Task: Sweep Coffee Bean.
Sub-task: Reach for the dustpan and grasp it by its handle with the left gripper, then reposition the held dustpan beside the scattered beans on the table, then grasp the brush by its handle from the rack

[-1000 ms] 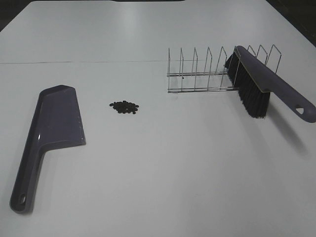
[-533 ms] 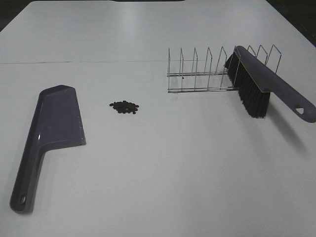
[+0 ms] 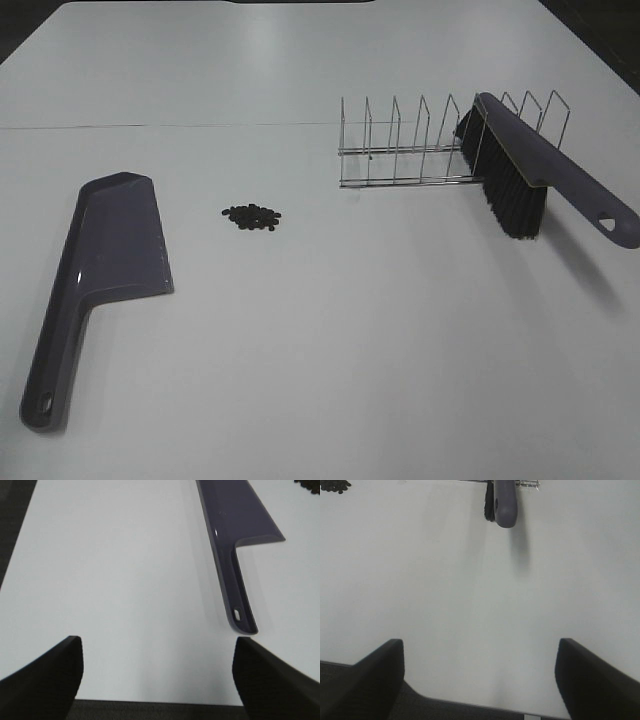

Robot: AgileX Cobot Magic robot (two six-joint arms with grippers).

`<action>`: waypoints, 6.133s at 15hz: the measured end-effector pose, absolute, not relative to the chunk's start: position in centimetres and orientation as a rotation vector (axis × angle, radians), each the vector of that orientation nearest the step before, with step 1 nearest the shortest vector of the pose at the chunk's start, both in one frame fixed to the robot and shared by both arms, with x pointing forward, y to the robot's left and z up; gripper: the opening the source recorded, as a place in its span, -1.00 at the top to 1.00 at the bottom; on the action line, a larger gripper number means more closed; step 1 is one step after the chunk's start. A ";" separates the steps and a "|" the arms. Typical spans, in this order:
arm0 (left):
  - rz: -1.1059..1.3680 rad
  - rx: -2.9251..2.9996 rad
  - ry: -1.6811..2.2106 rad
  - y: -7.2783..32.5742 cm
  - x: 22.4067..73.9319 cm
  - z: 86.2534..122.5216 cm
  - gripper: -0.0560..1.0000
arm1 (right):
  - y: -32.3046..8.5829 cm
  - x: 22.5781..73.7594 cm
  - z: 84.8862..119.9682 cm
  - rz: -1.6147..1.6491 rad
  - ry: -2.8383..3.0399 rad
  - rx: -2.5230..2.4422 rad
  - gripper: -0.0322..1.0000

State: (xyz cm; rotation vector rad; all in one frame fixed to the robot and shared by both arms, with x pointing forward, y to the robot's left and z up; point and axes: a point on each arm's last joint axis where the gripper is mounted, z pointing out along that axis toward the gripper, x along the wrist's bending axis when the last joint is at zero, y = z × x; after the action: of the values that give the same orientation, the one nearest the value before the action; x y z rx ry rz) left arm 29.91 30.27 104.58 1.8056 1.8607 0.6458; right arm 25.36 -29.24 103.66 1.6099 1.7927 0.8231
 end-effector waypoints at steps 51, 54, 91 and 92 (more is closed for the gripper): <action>-0.168 2.127 2.360 21.4 52.8 87.4 -0.52 | -29.3 36.6 109.5 0.630 1.977 1.805 -0.47; -0.145 2.123 2.366 21.4 53.1 87.1 -0.28 | -29.3 36.6 109.5 0.630 1.977 1.805 -0.47; 0.177 2.591 1.993 22.8 56.0 88.4 0.27 | -29.1 54.8 110.9 0.449 2.174 1.998 -0.37; 0.171 2.585 1.998 22.7 55.9 88.4 0.27 | -29.2 57.4 108.9 0.388 2.204 2.027 -0.37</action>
State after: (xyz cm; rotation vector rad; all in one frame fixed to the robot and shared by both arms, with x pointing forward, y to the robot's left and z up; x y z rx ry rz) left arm 55.94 22.72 88.43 2.5853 1.9976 0.1713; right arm 57.45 -29.25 108.88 2.0270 2.2039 0.3877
